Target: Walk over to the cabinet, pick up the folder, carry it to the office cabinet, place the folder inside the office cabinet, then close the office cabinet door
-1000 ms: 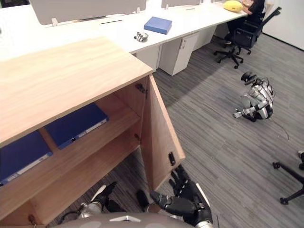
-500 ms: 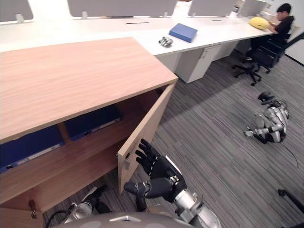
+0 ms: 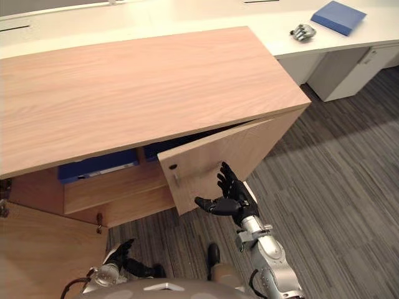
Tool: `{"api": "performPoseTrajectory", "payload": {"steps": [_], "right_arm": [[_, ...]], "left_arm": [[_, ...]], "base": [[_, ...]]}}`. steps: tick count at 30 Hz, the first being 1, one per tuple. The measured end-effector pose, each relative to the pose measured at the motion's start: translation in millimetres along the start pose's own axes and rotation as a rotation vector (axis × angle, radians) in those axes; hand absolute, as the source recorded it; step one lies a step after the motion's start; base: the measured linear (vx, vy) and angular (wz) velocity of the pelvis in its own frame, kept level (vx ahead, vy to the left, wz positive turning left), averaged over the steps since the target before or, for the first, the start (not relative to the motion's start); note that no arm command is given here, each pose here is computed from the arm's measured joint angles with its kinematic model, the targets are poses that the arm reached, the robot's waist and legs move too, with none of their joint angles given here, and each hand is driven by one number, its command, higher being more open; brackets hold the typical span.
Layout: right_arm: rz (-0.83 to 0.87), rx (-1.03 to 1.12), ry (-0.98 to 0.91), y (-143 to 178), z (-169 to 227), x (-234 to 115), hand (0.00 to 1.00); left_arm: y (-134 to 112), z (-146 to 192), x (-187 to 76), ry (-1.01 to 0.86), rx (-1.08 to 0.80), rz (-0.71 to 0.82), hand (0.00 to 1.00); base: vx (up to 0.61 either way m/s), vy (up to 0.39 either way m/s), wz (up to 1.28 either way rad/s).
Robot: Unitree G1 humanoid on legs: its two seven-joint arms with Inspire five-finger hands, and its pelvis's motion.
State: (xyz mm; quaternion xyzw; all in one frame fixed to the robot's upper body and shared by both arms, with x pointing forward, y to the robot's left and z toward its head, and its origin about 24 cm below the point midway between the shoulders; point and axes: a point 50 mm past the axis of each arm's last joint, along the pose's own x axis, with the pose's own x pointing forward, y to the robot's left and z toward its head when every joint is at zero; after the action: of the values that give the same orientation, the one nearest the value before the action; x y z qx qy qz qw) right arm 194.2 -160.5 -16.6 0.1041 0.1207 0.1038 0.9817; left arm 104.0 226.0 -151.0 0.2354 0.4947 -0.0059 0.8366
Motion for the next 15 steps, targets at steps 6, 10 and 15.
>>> {"api": "performPoseTrajectory", "payload": {"steps": [6,10,15], "right_arm": [[-0.025,-0.031,0.01,1.7,-3.0,11.2,1.0],[-0.097,-0.065,0.037,-6.3,-10.7,10.9,1.0],[-0.17,-0.106,0.154,-17.2,-37.3,5.4,1.0]], "left_arm": [[-2.5,0.5,-0.9,-0.005,-0.027,-0.002,1.0],[-3.8,0.7,-1.1,-0.004,-0.042,0.001,1.0],[-8.5,2.6,-1.4,-0.005,-0.069,0.009,1.0]], "base": [[0.0,-0.01,0.06],[-0.02,-0.01,0.13],[0.0,-0.009,0.17]]}}
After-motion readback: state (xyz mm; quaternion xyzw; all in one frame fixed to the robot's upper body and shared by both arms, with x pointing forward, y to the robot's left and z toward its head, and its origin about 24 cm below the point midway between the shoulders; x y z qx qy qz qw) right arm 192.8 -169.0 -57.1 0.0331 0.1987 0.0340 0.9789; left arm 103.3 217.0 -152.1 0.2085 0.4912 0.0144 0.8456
